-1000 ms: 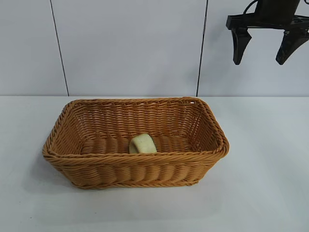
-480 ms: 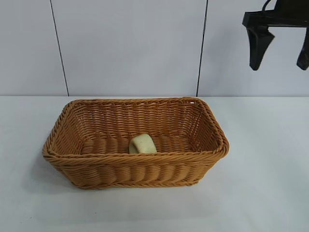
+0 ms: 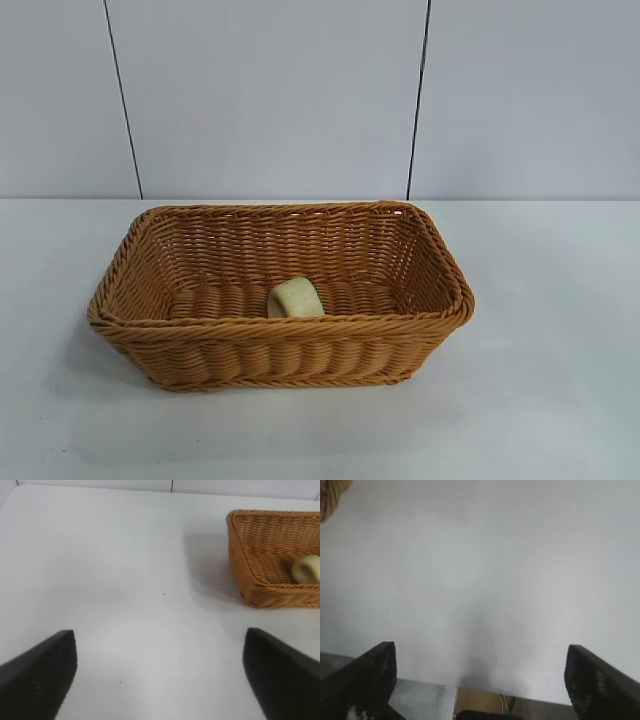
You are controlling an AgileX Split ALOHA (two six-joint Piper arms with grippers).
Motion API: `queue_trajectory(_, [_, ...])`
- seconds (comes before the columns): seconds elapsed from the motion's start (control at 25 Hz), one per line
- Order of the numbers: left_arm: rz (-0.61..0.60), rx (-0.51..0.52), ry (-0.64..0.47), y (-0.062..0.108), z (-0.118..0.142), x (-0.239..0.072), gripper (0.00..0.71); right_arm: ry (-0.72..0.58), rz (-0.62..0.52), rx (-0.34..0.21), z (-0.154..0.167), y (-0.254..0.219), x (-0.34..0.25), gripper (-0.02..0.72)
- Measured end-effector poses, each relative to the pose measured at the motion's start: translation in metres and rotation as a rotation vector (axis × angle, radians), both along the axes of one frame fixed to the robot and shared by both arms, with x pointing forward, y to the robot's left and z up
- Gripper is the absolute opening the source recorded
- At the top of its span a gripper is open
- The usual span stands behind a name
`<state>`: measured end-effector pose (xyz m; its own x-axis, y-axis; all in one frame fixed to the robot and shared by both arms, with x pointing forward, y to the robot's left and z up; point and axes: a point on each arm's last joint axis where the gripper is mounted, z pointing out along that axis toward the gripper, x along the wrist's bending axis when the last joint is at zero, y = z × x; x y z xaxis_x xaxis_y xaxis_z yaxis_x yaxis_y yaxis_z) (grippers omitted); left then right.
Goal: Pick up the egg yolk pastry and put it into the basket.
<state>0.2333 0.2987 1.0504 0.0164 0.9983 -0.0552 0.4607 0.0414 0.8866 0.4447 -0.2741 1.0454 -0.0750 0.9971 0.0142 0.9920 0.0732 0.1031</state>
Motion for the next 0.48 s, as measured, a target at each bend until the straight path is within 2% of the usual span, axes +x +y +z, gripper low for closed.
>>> queue_trajectory(0.2, [0.0,0.0,0.0,0.0,0.0,0.0,0.695,-0.064,0.0,0.008,-0.007,-0.006,-0.057,0.631])
queue_trajectory(0.48, [0.0,0.0,0.0,0.0,0.0,0.0,0.695,-0.362,0.0,0.041,-0.017,-0.012,-0.109,0.631])
